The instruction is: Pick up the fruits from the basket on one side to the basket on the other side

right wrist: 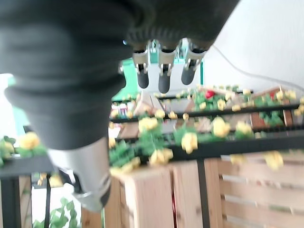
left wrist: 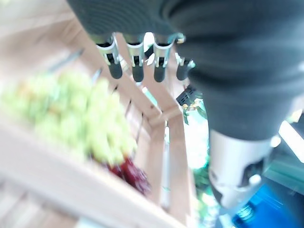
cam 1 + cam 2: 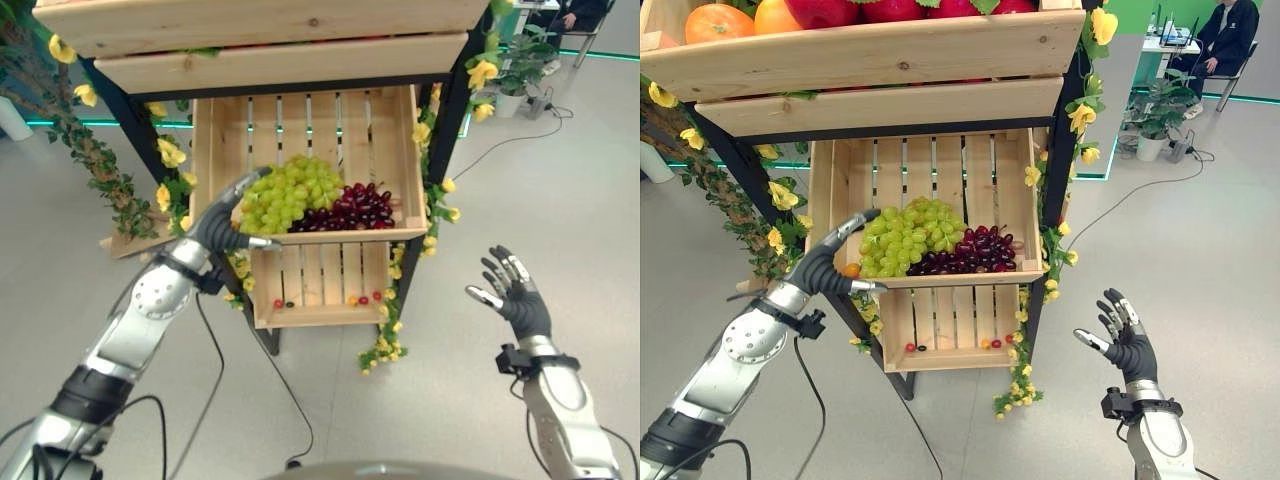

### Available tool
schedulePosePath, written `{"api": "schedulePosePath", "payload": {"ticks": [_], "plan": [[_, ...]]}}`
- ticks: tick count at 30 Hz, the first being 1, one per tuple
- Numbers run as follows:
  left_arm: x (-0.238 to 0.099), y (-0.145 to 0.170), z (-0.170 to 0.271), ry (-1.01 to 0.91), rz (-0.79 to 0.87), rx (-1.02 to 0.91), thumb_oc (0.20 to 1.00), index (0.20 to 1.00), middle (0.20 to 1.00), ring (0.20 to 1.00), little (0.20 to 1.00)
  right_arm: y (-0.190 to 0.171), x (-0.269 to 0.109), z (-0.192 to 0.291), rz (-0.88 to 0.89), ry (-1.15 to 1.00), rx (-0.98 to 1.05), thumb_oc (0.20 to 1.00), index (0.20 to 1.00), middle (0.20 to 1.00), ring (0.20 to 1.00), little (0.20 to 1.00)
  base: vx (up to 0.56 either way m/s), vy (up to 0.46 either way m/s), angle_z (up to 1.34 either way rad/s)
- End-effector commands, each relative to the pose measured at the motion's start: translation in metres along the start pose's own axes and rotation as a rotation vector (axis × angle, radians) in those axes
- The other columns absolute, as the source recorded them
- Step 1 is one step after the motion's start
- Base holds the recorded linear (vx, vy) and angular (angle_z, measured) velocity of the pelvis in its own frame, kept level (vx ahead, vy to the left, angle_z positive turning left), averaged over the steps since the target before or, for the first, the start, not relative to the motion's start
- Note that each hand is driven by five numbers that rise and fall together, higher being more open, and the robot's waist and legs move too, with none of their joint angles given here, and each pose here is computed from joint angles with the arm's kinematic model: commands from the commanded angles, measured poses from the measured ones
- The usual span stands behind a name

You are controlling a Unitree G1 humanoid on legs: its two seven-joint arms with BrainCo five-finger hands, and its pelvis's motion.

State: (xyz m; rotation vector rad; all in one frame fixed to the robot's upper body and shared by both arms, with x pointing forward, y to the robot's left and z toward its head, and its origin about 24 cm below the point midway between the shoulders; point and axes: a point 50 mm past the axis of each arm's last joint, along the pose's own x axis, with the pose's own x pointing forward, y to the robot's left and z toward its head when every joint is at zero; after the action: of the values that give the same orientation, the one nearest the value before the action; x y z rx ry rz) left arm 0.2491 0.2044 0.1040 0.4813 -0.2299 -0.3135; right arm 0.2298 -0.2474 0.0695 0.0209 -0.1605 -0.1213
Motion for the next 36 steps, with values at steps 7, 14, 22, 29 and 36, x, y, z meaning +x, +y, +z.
{"api": "schedulePosePath", "payload": {"ticks": [7,14,22,29,36], "plan": [[0.013,0.011,0.029,-0.171,-0.017,-0.092,1.000,1.000,1.000,1.000,1.000,-0.014,0.008,0.038,-0.032,-0.185,-0.102,1.000,1.000,1.000,1.000,1.000,-0.13,0.244,-1.03],[0.009,0.010,0.024,-0.181,0.047,-0.222,1.000,1.000,1.000,1.000,1.000,-0.007,0.012,0.042,-0.069,-0.238,-0.114,1.000,1.000,1.000,1.000,1.000,-0.23,0.095,-1.54],[0.001,0.006,0.019,-0.196,0.185,-0.342,1.000,1.000,1.000,1.000,1.000,0.006,0.014,0.038,-0.078,-0.247,-0.062,1.000,1.000,1.000,1.000,1.000,-0.18,-0.066,-1.85],[-0.015,0.013,0.012,-0.182,0.332,-0.367,1.000,1.000,1.000,1.000,1.000,0.020,0.018,0.039,-0.018,-0.248,-0.089,1.000,1.000,1.000,1.000,1.000,-0.02,-0.265,-2.40],[-0.009,0.006,0.006,-0.184,0.402,-0.483,1.000,1.000,1.000,1.000,1.000,-0.001,0.000,0.040,-0.096,-0.256,-0.098,1.000,1.000,1.000,1.000,1.000,0.22,-0.501,-1.39]]}}
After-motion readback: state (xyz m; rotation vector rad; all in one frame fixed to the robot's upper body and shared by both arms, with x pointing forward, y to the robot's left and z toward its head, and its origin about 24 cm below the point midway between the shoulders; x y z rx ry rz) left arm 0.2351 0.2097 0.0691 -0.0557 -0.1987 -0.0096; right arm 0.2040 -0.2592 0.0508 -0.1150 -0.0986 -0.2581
